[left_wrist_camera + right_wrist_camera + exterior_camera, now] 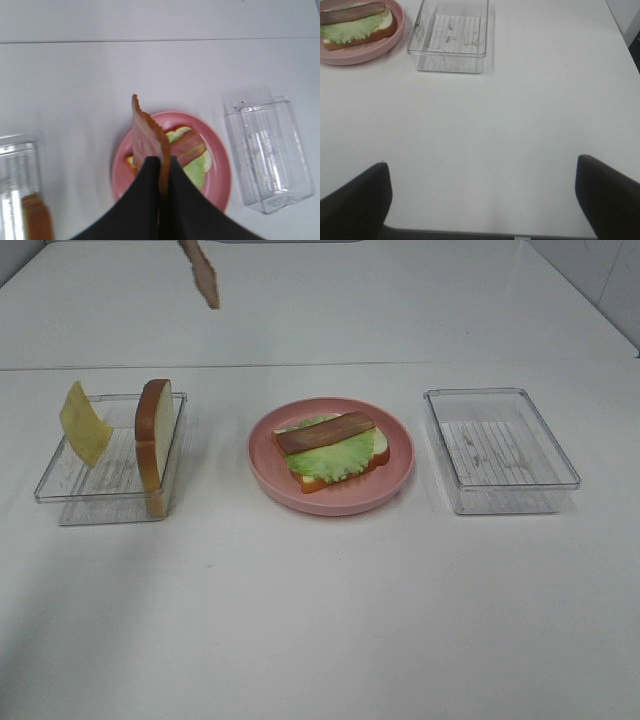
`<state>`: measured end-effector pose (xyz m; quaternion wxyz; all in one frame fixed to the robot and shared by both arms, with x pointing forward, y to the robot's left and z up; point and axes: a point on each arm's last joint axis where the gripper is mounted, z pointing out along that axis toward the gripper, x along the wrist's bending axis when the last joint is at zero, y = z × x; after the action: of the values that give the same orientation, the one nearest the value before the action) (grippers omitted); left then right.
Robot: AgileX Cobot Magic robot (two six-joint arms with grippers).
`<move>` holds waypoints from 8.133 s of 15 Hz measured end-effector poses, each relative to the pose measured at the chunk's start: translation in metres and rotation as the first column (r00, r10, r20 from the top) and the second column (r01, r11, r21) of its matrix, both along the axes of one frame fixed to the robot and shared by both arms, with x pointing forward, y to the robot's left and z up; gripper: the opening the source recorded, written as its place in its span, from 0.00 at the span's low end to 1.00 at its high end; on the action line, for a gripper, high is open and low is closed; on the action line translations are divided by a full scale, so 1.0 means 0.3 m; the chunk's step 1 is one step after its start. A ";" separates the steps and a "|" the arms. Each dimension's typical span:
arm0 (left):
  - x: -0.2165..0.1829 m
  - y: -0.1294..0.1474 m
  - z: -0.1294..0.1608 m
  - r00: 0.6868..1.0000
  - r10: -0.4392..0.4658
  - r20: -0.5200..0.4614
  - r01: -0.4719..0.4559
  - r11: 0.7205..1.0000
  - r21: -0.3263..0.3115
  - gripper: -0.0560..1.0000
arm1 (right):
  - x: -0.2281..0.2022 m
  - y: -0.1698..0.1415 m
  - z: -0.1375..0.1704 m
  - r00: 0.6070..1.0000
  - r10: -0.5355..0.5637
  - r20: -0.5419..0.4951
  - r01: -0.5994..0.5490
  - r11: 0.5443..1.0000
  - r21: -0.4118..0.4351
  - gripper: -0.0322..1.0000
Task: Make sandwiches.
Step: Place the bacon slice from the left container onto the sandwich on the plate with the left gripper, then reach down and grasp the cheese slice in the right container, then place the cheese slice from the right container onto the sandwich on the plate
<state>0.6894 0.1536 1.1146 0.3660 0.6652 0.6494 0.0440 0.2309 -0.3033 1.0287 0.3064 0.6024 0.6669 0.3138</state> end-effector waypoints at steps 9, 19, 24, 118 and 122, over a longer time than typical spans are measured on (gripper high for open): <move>0.020 -0.413 -0.308 0.987 -0.125 -0.103 0.088 0.949 -0.304 0.05 | 0.000 0.000 0.000 1.000 0.000 0.000 0.000 1.000 0.000 0.96; 0.033 -0.479 -0.519 0.963 -0.137 -0.233 0.050 0.938 -0.344 0.05 | 0.000 0.000 0.000 1.000 0.000 0.000 0.000 1.000 0.000 0.96; 0.015 -0.445 -0.557 0.942 -0.115 -0.316 0.057 0.981 -0.187 0.05 | 0.000 0.000 0.000 1.000 0.000 0.000 0.000 1.000 0.000 0.96; 0.166 0.441 -0.497 0.896 0.241 -0.373 -0.123 0.942 0.312 0.05 | 0.000 0.000 0.000 1.000 0.000 0.000 0.000 1.000 0.000 0.96; 0.177 0.338 -0.390 0.939 0.194 -0.283 -0.108 0.950 0.293 0.05 | 0.000 0.000 0.000 1.000 0.000 0.000 0.000 1.000 0.000 0.96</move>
<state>0.7427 0.2551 0.9976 0.1602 0.6556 0.7357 0.0569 0.2309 -0.3033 1.0287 0.3064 0.6024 0.6669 0.3138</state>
